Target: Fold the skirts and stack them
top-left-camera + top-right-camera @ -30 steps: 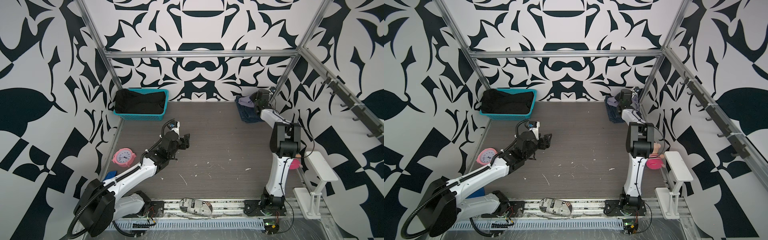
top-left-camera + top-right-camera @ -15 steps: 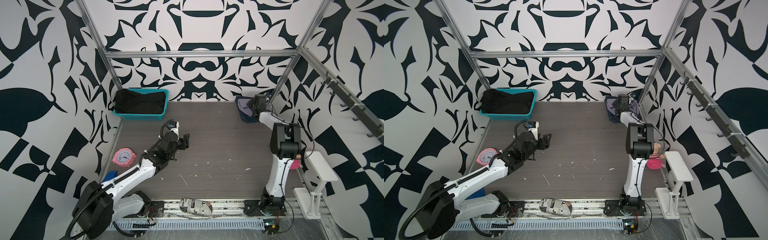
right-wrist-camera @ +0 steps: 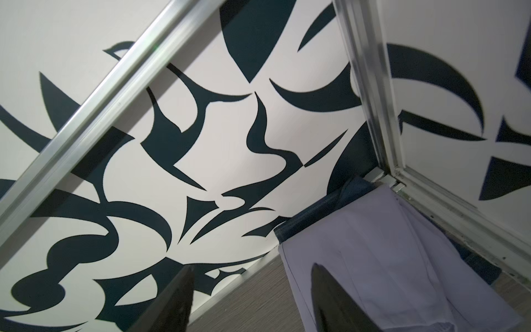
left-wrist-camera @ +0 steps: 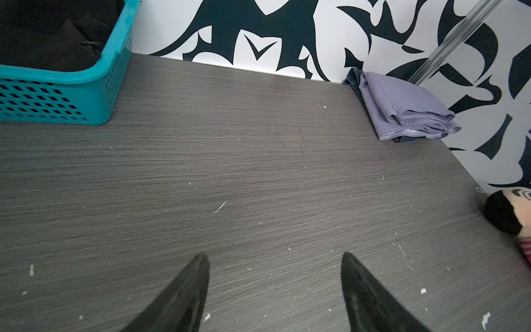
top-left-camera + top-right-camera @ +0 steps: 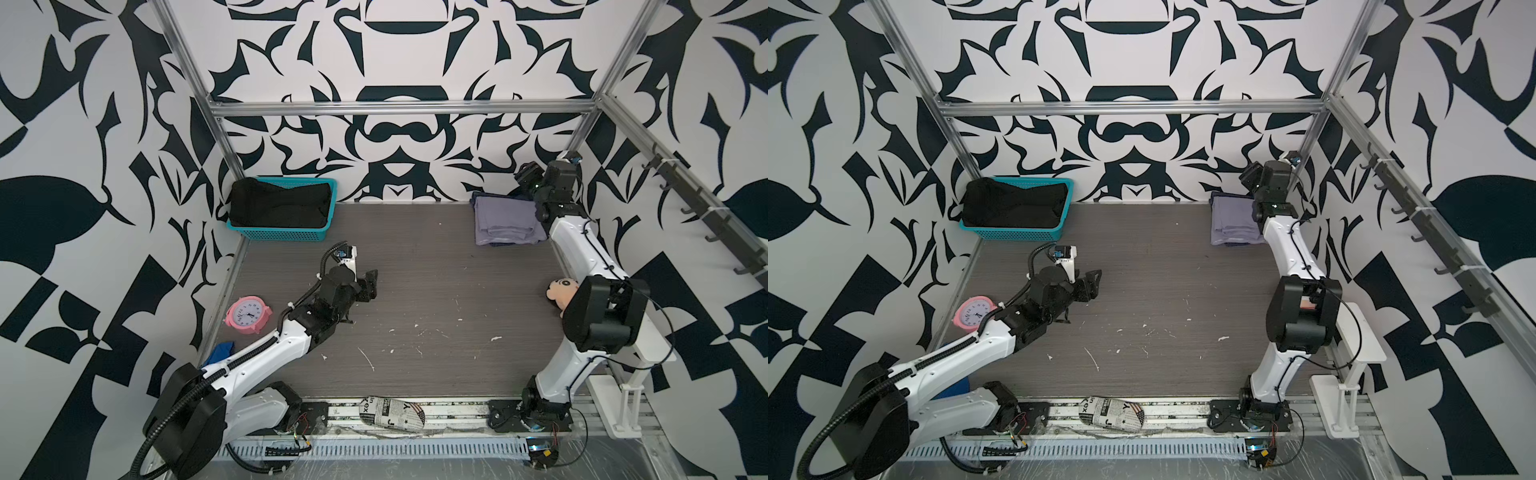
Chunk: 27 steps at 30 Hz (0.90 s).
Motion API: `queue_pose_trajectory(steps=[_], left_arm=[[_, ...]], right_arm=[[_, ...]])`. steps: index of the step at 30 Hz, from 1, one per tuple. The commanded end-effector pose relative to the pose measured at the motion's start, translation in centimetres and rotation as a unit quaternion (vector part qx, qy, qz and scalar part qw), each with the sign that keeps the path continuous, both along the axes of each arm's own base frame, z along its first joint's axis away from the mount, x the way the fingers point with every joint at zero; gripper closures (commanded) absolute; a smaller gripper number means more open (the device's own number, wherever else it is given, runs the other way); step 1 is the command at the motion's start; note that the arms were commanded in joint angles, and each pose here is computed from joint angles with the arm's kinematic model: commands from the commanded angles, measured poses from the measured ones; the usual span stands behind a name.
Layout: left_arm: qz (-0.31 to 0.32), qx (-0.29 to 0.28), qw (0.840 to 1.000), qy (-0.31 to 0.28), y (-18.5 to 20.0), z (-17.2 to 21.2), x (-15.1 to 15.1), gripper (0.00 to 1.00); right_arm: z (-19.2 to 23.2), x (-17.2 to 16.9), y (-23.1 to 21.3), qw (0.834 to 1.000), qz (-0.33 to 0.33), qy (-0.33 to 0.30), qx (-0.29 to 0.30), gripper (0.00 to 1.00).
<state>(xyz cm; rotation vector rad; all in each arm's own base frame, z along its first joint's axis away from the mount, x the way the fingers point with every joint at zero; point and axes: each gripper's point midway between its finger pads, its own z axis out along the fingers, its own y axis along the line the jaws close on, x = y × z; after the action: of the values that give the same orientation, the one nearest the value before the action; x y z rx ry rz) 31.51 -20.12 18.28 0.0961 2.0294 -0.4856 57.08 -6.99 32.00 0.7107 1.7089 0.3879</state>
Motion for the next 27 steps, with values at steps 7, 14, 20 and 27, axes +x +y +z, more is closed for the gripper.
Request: queue_pose_trajectory(steps=[7, 14, 20, 27], left_arm=[[0.006, -0.003, 1.000, -0.005, 0.2, 0.6, 0.1, 0.25], [0.006, -0.004, 1.000, -0.005, 0.2, 0.6, 0.1, 0.25], [-0.004, 0.001, 1.000, 0.001, -0.4, 0.6, 0.4, 0.25], [-0.005, -0.002, 1.000, -0.003, -0.7, 0.8, 0.8, 0.24]], right_arm=[[-13.4, 3.9, -0.5, 0.983, 0.090, 0.154, 0.048, 0.52], [-22.8, 3.6, -2.6, 0.969, 0.070, 0.227, 0.061, 0.61], [-22.5, 3.5, -2.6, 0.970, 0.077, 0.223, 0.062, 0.62], [-15.0, 2.9, -1.3, 0.978, 0.110, 0.167, 0.055, 0.61]])
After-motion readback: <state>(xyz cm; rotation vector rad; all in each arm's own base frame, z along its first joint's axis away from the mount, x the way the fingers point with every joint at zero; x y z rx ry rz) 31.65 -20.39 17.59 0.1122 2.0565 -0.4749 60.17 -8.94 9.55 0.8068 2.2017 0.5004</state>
